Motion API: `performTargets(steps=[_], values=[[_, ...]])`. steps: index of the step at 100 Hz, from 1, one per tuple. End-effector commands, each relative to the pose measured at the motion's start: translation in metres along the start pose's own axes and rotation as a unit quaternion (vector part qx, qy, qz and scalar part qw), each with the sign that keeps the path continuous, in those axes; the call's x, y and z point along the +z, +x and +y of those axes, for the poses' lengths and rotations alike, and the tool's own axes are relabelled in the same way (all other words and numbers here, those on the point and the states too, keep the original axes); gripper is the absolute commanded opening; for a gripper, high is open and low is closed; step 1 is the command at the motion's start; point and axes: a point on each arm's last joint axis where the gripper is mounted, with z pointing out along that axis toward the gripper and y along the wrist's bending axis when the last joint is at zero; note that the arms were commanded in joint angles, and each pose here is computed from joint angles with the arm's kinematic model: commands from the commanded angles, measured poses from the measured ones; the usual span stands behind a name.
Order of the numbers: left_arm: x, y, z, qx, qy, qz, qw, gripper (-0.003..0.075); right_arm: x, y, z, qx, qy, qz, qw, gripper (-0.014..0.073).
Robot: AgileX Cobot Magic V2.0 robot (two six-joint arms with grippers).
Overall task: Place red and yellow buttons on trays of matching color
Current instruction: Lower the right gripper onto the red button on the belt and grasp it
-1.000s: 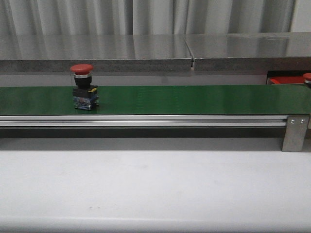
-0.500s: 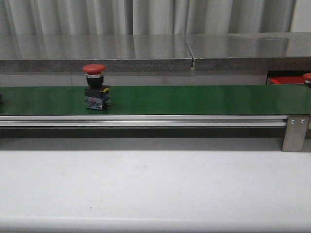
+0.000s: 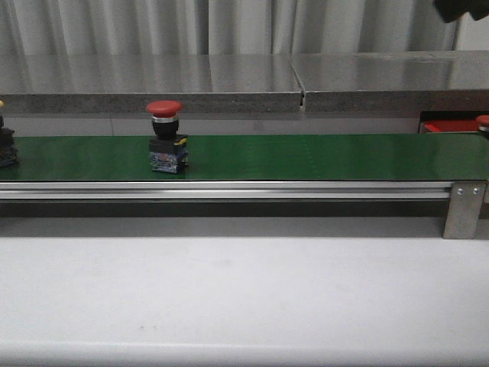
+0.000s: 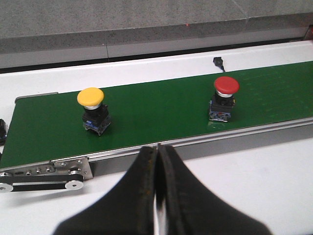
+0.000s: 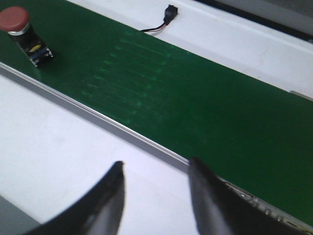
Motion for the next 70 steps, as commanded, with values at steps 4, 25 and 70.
performTargets(steps=[4,25,70], values=[[-0.005,-0.014,-0.001,-0.005,0.002,-0.046,0.999,-0.002,0.006,-0.026,0.006,-0.018,-0.011,-0.017,1.0,0.0616],[-0.005,-0.014,-0.001,-0.005,0.002,-0.046,0.999,-0.002,0.042,-0.048,0.02,-0.048,-0.048,0.034,0.997,0.0594],[-0.005,-0.014,-0.001,-0.005,0.002,-0.046,0.999,-0.002,0.125,-0.083,0.068,-0.155,-0.11,0.062,0.98,0.0594]])
